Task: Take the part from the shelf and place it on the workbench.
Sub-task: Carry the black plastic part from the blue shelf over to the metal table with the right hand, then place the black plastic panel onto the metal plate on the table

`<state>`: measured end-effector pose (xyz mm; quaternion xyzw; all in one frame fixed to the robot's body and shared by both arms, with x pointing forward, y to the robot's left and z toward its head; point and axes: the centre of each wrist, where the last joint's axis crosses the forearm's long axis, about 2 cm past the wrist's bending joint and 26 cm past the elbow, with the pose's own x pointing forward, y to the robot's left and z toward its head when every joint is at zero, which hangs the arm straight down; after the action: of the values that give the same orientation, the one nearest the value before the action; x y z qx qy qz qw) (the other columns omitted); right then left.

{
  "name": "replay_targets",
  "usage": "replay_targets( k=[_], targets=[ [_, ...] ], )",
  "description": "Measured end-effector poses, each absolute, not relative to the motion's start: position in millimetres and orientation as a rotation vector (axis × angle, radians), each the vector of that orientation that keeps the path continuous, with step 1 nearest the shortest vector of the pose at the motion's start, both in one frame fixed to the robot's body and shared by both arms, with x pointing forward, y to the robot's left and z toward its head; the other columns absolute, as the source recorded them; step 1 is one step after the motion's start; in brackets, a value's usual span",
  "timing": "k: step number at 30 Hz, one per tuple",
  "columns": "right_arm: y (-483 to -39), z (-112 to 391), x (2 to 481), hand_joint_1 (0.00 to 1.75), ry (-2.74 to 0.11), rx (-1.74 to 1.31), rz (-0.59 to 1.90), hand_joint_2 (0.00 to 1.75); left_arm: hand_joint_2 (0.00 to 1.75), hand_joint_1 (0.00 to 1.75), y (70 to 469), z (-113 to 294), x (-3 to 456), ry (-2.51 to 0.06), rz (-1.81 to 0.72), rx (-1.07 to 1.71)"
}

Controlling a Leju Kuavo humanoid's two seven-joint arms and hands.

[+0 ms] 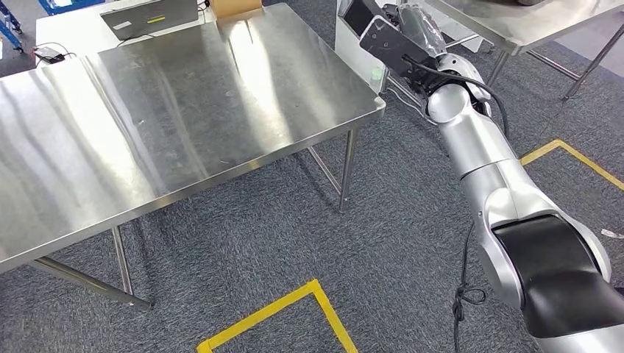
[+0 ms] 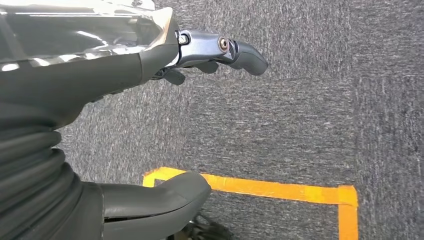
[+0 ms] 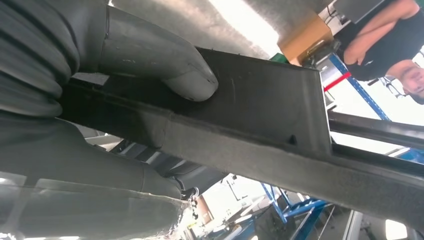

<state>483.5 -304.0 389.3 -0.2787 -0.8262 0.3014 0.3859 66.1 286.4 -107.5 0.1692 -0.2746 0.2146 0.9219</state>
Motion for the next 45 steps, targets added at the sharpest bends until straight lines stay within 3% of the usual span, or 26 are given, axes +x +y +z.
replay_targets(
  k=[16, 26, 45],
  targets=[
    [-313, 399, 482, 1.75, -2.095, -0.745, 0.768, 1.75, 1.75, 0.0, 285, -107, 67, -0.567, 0.426, 0.342],
    [-316, 441, 486, 1.75, -2.062, -0.8, 0.809, 1.75, 1.75, 0.0, 286, -107, 69, -0.567, 0.417, 0.342],
    [-317, 428, 493, 1.75, -2.006, -0.794, 0.853, 1.75, 1.75, 0.0, 286, -107, 71, -0.567, 0.408, 0.34]
  ],
)
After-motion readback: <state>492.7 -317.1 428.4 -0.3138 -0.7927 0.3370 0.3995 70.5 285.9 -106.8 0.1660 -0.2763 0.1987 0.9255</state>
